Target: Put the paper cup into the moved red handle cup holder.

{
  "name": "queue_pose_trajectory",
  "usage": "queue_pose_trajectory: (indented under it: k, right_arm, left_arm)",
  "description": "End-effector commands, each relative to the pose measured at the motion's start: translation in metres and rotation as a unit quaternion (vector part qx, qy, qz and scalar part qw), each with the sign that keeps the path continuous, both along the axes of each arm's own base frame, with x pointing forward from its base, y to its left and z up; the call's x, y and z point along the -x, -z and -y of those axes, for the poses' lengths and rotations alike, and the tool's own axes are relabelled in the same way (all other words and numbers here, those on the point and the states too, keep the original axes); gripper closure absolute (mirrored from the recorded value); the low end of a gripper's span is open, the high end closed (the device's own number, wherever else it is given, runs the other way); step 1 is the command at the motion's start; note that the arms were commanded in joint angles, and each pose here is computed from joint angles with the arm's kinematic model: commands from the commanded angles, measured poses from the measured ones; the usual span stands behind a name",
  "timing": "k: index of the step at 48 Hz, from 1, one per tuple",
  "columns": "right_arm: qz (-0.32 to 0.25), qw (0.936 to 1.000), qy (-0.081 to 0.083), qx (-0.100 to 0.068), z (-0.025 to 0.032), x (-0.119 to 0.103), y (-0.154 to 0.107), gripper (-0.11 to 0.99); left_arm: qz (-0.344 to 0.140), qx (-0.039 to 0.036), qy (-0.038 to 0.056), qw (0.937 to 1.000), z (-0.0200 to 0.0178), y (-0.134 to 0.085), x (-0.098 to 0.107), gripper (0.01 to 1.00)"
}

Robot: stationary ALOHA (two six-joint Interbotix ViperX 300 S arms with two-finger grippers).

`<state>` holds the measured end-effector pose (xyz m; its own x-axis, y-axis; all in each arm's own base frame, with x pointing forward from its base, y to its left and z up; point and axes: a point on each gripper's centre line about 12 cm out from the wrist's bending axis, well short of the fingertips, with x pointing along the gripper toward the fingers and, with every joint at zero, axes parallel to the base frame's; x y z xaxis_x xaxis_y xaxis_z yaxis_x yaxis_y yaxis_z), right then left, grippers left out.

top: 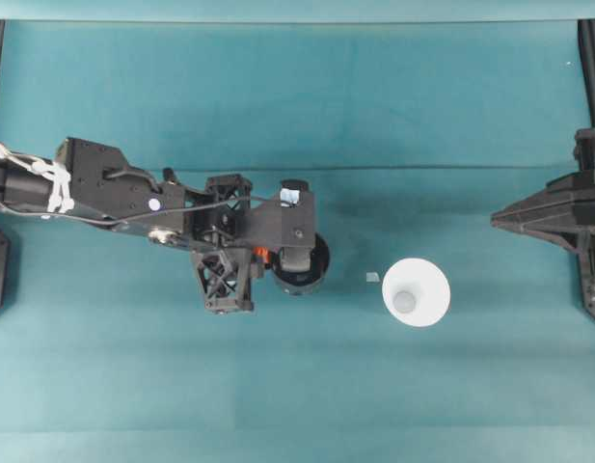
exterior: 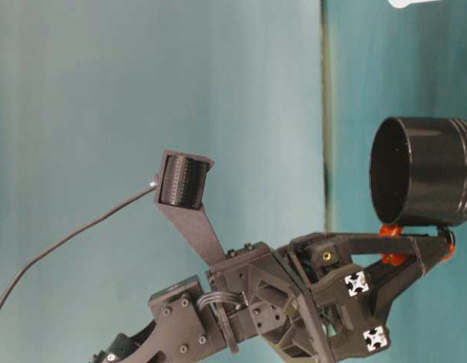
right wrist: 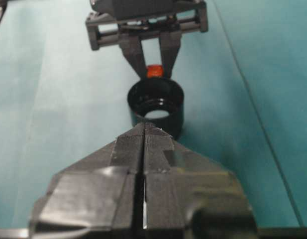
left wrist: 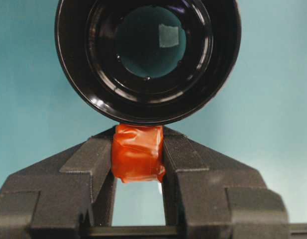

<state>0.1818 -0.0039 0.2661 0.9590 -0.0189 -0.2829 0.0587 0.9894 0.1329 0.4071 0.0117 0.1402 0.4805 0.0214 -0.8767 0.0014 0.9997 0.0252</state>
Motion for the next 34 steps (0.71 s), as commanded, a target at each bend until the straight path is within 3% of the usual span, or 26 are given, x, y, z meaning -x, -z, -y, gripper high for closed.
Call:
queue_pose_trajectory:
  k: [1,34]
  right_arm:
    - [0.009,1.0000,0.003,-0.003,0.0007,-0.0025,-0.0080,0.99]
    - [0.009,1.0000,0.003,-0.003,0.0007,-0.0024,-0.0073,0.99]
  left_arm:
    - [0.016,-0.0005,0.0015,0.9999,0.0011,-0.0041,-0.0038,0.736]
    - [0.022,0.0019,-0.0014,0.9997,0.0019,0.0027,-0.0025,0.736]
